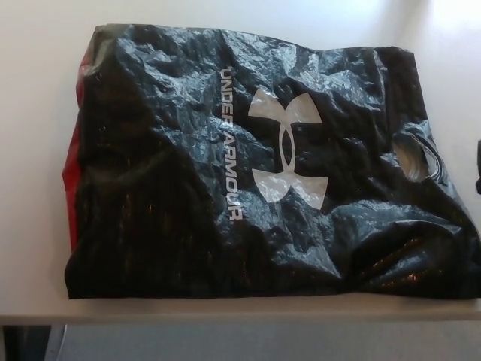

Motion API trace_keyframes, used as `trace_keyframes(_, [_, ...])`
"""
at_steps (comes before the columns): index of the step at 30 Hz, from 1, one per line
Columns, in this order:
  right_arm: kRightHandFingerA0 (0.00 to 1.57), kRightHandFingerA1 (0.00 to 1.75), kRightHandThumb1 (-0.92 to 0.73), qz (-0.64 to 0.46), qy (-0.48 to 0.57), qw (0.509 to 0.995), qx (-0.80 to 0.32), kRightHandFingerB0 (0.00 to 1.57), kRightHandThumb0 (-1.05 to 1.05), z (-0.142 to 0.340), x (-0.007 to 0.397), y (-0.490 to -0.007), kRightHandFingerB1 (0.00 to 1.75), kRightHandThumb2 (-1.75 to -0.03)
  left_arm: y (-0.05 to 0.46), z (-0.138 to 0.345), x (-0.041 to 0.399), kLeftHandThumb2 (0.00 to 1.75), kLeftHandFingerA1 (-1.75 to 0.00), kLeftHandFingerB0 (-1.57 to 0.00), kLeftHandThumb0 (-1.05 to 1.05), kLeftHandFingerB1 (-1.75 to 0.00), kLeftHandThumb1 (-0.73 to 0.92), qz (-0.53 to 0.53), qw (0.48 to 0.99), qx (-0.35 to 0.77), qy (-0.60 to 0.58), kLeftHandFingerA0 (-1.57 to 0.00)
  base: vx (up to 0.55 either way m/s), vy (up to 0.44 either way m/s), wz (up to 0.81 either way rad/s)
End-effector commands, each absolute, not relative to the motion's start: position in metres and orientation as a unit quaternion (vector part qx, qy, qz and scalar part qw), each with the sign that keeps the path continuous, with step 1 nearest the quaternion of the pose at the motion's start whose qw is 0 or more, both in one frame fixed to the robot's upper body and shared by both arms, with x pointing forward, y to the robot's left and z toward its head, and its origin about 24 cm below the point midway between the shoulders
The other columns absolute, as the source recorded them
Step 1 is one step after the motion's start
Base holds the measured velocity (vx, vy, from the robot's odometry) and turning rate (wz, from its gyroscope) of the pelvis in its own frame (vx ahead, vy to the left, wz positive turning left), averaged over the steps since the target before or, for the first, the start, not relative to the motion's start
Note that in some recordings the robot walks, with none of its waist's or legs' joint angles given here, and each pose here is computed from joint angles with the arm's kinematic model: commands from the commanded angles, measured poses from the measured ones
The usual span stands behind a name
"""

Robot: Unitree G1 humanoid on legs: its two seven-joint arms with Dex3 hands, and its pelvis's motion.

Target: A plastic bag is kept in the middle of the desk and the robot uses both its hands to grab the bag from the left and right and brings its hands close together to compress the bag

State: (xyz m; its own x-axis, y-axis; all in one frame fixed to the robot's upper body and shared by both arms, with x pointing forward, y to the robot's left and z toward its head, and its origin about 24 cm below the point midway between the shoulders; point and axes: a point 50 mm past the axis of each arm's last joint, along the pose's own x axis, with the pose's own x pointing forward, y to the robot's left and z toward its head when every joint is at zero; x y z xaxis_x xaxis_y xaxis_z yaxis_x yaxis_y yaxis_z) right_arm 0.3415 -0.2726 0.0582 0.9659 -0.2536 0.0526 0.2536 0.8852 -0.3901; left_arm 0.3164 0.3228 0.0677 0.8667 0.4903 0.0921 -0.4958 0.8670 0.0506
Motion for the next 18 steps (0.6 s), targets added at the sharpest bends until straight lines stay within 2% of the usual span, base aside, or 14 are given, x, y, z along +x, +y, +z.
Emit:
trace_keyframes(1, [0.00, 0.50, -0.55, -0.118, -0.002, 0.974, -0.196, 0.00, -0.36, 0.044, 0.338, -0.254, 0.48, -1.12, 0.307, 0.048, 0.315, 0.78, -0.41, -0.21, -0.63, -0.32, 0.92, 0.257, 0.965, 0.050, 0.000, -0.28, 0.00, 0.000, 0.00])
trace_keyframes(2, [0.00, 0.50, -0.55, -0.112, -0.002, 0.975, -0.193, 0.00, -0.36, 0.043, 0.339, -0.250, 0.48, -1.12, 0.304, 0.046, 0.316, 0.78, -0.41, -0.21, -0.63, -0.32, 0.92, 0.252, 0.966, 0.054, 0.002, -0.28, 0.00, 0.000, 0.00])
trace_keyframes(3, [0.04, 0.41, -0.76, -0.106, 0.002, 0.976, -0.191, 0.06, -0.87, 0.041, 0.340, -0.244, 0.40, -1.06, 0.299, 0.044, 0.317, 0.79, -0.41, -0.22, -0.62, -0.33, 0.92, 0.244, 0.968, 0.053, 0.001, -0.26, 0.00, 0.000, 0.00])
trace_keyframes(4, [0.05, 0.45, -0.69, -0.099, 0.002, 0.978, -0.185, 0.11, -0.78, 0.039, 0.341, -0.236, 0.45, -1.04, 0.290, 0.042, 0.319, 0.81, -0.39, -0.21, -0.62, -0.30, 0.92, 0.232, 0.971, 0.049, 0.001, -0.25, 0.00, 0.000, 0.00])
trace_keyframes(5, [0.02, 0.41, -0.72, -0.087, 0.000, 0.981, -0.174, 0.07, -0.85, 0.035, 0.342, -0.223, 0.42, -1.03, 0.277, 0.038, 0.321, 0.81, -0.42, -0.21, -0.63, -0.33, 0.92, 0.216, 0.975, 0.044, 0.000, -0.25, 0.00, 0.000, 0.00])
trace_keyframes(7, [0.01, 0.40, -0.71, -0.076, -0.001, 0.984, -0.163, 0.07, -0.83, 0.035, 0.344, -0.215, 0.41, -1.02, 0.268, 0.036, 0.323, 0.79, -0.43, -0.21, -0.63, -0.34, 0.92, 0.208, 0.977, 0.042, 0.000, -0.26, 0.00, 0.000, 0.00])
trace_keyframes(8, [0.00, 0.38, -0.68, -0.069, -0.001, 0.985, -0.158, 0.04, -0.69, 0.034, 0.344, -0.211, 0.40, -1.05, 0.264, 0.035, 0.324, 0.78, -0.44, -0.22, -0.64, -0.33, 0.92, 0.204, 0.978, 0.033, 0.000, -0.26, 0.00, 0.000, 0.00])
trace_keyframes(10, [0.02, 0.33, -0.70, -0.047, 0.003, 0.989, -0.141, 0.08, -0.77, 0.031, 0.346, -0.195, 0.36, -1.05, 0.247, 0.028, 0.326, 0.75, -0.41, -0.22, -0.66, -0.31, 0.92, 0.187, 0.982, 0.018, 0.009, -0.26, 0.00, 0.000, 0.00])
trace_keyframes(12, [0.00, 0.37, -0.69, -0.030, 0.001, 0.990, -0.139, 0.03, -0.70, 0.029, 0.346, -0.182, 0.36, -1.06, 0.232, 0.022, 0.326, 0.77, -0.42, -0.21, -0.68, -0.31, 0.92, 0.172, 0.985, 0.009, 0.015, -0.24, 0.00, 0.000, 0.00])
trace_keyframes(18, [0.02, 0.40, -0.68, -0.002, 0.011, 0.990, -0.138, 0.05, -0.73, 0.025, 0.348, -0.150, 0.38, -1.07, 0.191, 0.013, 0.328, 0.81, -0.42, -0.19, -0.65, -0.32, 0.92, 0.121, 0.992, 0.005, 0.027, -0.22, 0.00, 0.000, 0.00])
